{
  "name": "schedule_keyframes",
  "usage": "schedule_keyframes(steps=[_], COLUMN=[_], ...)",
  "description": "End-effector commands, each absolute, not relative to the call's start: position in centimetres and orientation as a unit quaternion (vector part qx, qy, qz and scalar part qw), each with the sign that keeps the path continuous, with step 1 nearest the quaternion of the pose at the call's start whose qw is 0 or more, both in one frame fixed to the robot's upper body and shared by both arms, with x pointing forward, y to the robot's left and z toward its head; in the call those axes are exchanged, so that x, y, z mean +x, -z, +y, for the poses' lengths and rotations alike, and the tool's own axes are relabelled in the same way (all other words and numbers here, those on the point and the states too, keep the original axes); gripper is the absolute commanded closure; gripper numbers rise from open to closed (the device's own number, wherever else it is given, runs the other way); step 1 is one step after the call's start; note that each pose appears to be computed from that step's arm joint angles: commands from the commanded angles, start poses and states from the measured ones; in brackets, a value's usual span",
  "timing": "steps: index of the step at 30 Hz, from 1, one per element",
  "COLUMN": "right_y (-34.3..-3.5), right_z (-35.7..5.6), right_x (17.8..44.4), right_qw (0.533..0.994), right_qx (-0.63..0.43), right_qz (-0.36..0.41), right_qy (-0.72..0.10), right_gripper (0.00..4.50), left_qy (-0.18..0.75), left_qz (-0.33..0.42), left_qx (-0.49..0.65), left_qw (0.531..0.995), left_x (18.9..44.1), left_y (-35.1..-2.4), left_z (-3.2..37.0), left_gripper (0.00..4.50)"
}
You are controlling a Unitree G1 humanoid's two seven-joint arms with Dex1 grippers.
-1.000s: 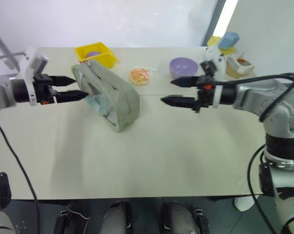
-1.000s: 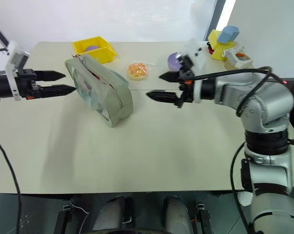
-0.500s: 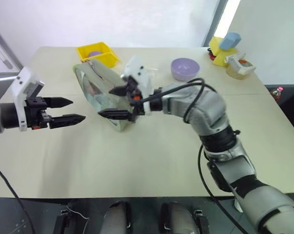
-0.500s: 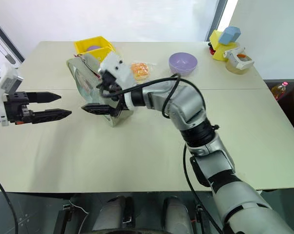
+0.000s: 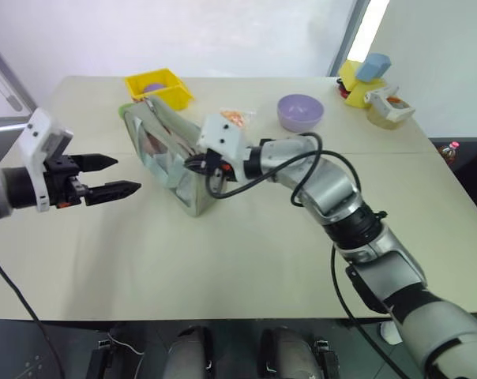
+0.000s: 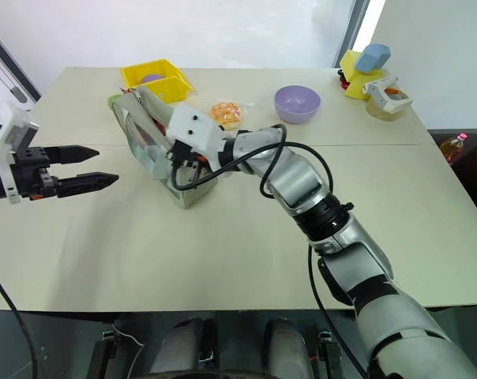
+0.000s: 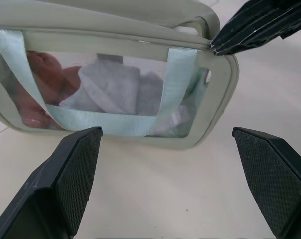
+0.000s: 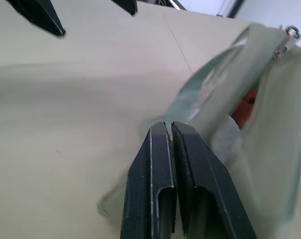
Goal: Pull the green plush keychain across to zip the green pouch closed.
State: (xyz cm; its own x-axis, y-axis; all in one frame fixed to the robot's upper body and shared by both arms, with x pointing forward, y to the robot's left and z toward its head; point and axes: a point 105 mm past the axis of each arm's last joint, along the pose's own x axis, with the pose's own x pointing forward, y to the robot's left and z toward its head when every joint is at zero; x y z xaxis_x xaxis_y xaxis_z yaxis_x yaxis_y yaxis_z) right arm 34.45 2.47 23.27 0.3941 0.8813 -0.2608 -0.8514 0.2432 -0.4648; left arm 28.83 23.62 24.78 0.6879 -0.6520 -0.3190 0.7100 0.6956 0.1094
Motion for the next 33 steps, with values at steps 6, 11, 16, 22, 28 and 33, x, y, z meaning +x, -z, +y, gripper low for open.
schedule_keyframes(steps=[6, 11, 16, 22, 28, 33], right_y=[-27.2, -27.7, -25.6, -22.7, -22.7, -22.8], right_z=[3.2, 3.1, 4.2, 5.9, 5.6, 3.8], right_x=[32.3, 32.1, 31.3, 31.8, 32.9, 33.7], right_qw=[0.8, 0.812, 0.798, 0.793, 0.803, 0.81], right_qx=[-0.123, -0.124, -0.143, -0.182, -0.209, -0.231], right_qz=[-0.038, -0.032, -0.003, 0.008, -0.008, -0.018], right_qy=[-0.586, -0.57, -0.585, -0.582, -0.559, -0.539], right_gripper=[3.05, 0.51, 0.51, 0.51, 1.89, 4.44], left_qy=[0.376, 0.377, 0.381, 0.382, 0.381, 0.381], left_qz=[0.101, 0.099, 0.105, 0.107, 0.11, 0.108], left_qx=[0.134, 0.138, 0.142, 0.146, 0.15, 0.15], left_qw=[0.911, 0.91, 0.908, 0.906, 0.906, 0.906], left_x=[30.0, 30.1, 30.0, 30.2, 30.1, 30.4], left_y=[-26.1, -26.4, -26.1, -26.1, -26.0, -26.0], left_z=[23.6, 23.6, 23.5, 23.4, 23.5, 23.4], left_gripper=[0.0, 0.0, 0.0, 0.0, 0.0, 0.0])
